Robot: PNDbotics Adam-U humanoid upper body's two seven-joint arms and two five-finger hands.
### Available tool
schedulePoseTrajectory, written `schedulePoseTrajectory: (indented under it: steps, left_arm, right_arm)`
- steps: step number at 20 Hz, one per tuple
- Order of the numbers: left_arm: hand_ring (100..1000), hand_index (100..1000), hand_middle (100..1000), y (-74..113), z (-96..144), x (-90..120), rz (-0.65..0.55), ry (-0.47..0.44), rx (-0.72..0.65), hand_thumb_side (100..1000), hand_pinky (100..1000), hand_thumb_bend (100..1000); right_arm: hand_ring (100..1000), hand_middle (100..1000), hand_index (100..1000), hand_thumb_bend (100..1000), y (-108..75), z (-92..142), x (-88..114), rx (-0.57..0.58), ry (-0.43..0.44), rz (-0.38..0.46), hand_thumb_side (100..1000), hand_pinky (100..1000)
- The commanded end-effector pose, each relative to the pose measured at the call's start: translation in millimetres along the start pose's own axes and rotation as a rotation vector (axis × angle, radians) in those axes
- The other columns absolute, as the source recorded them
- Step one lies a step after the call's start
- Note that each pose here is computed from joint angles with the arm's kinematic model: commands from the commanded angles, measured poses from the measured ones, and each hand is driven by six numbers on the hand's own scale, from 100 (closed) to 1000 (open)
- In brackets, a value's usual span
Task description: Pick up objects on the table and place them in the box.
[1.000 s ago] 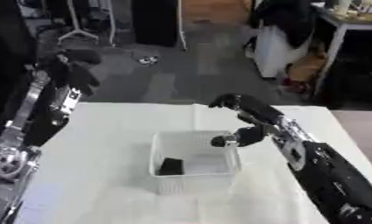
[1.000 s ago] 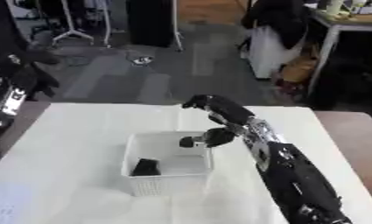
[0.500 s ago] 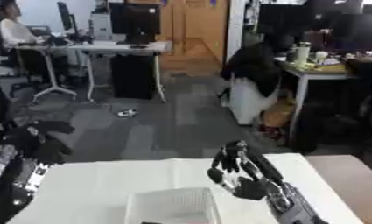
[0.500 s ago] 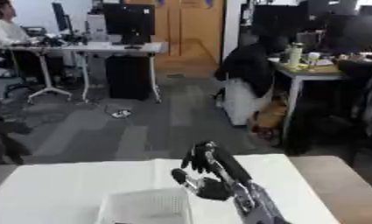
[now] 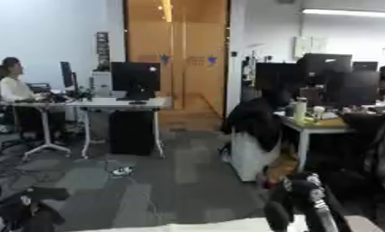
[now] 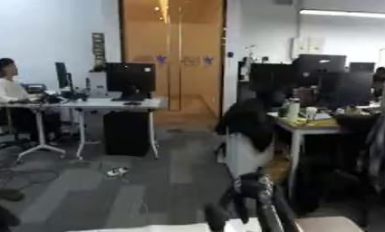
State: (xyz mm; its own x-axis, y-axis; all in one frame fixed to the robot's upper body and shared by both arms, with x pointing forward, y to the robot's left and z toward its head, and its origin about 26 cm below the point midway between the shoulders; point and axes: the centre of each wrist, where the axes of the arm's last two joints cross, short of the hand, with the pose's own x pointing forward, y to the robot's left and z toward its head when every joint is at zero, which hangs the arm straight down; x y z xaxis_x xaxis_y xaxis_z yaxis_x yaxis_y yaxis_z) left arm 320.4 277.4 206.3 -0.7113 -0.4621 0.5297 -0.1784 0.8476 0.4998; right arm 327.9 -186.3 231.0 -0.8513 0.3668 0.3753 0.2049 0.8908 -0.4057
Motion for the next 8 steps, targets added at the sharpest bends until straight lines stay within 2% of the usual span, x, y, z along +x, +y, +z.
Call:
schedulePoseTrajectory:
  steps: [1, 8]
  left_arm:
    - [535, 786, 677, 8.8, -6.1, 5.4, -0.018, -0.029, 0.020, 885, 418, 134]
    - [534, 786, 677, 8.7, -7.7, 6.2, -0.018, -0.035, 0.022, 886, 417, 134]
  right_arm:
    - [127, 170, 375, 413, -0.9, -5.3, 11.4, -0.050, -0.002, -0.005, 816, 100]
    - [152, 195, 395, 392, -3.0, -5.5, 14.5, -0.023, -0.010, 0.034, 838, 100]
